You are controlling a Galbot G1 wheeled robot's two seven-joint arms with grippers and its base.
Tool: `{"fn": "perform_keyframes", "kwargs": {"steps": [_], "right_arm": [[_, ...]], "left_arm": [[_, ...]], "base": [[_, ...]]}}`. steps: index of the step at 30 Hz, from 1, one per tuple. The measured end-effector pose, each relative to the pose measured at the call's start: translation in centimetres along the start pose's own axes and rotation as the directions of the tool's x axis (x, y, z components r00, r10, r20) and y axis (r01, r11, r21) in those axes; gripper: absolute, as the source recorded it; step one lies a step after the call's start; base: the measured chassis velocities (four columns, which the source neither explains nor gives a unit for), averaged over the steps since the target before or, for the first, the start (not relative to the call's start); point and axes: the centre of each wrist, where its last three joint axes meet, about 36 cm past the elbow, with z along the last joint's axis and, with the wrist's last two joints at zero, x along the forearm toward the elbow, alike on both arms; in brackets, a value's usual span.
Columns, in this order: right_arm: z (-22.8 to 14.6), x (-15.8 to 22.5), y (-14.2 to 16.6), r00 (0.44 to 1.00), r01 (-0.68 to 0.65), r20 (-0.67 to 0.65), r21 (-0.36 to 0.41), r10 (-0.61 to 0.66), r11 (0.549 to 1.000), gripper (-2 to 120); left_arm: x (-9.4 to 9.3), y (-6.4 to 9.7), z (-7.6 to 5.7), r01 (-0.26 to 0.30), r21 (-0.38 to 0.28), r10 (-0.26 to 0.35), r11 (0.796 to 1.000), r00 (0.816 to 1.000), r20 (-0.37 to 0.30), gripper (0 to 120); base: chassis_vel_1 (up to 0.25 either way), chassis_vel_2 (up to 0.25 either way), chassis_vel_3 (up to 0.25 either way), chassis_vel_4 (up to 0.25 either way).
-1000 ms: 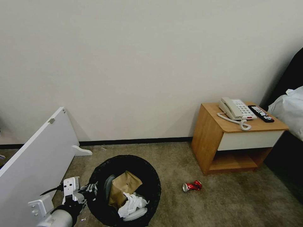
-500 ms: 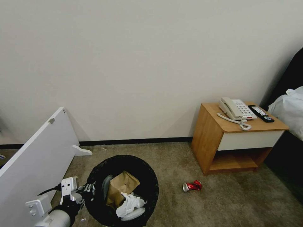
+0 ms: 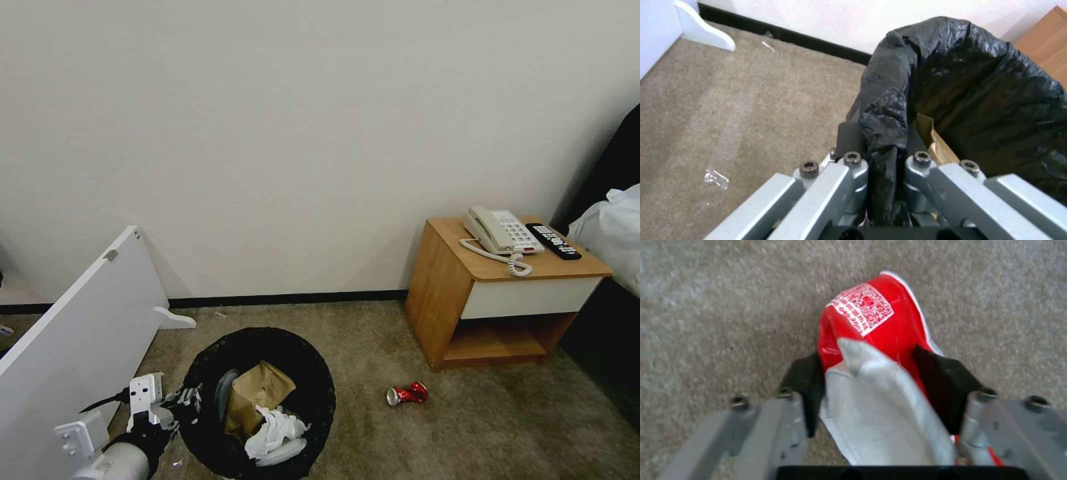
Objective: Pick up the trash bin, then pick up the garbage from the floor and place it into the trash bin.
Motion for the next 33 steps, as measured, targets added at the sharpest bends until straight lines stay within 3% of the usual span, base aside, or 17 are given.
{"fn": "perform_keyframes", "kwargs": {"steps": [2,5,7,13,25,30,31,33], "right_arm": [[0.1,0.2,-0.3,1.000,-0.005,-0.001,0.006,0.005,1.000,37],[0.0,0.4,-0.4,1.000,-0.007,0.000,0.009,0.007,1.000,30],[-0.1,0.8,-0.5,1.000,-0.007,0.006,0.015,0.007,1.000,17],[-0.4,1.5,-0.7,1.000,0.000,0.019,0.015,0.000,1.000,4],[-2.5,3.9,-2.6,0.995,-0.018,0.101,0.004,0.018,1.000,3],[-4.4,5.8,-4.5,0.964,-0.017,0.264,-0.032,0.025,0.999,3],[-5.7,6.5,-5.2,0.932,-0.004,0.363,-0.050,0.022,0.999,3],[-6.9,7.3,-5.7,0.902,0.019,0.432,-0.078,0.017,0.997,3]], "left_arm": [[0.0,0.1,0.0,0.002,-0.002,-0.002,1.000,1.000,-0.002,4],[0.1,0.1,0.0,0.004,-0.002,-0.004,1.000,1.000,-0.003,4],[0.1,0.1,0.0,0.004,-0.002,-0.004,1.000,1.000,-0.004,4],[0.0,-0.1,0.3,-0.001,-0.001,0.001,1.000,1.000,-0.012,4],[-0.2,-0.4,0.2,-0.029,-0.012,0.029,0.999,0.999,-0.039,4],[-0.3,-0.5,-0.1,-0.049,0.016,0.049,0.999,0.998,-0.038,4],[-0.3,-0.5,0.0,-0.054,0.038,0.056,0.998,0.997,-0.044,4],[-0.3,-0.6,0.1,-0.057,0.049,0.059,0.997,0.997,-0.053,4]], "base": [[0.000,0.000,0.000,0.000],[0.000,0.000,0.000,0.000],[0.000,0.000,0.000,0.000],[0.000,0.000,0.000,0.000],[0.000,0.000,0.000,0.000],[0.000,0.000,0.000,0.000],[0.000,0.000,0.000,0.000],[0.000,0.000,0.000,0.000]]}}
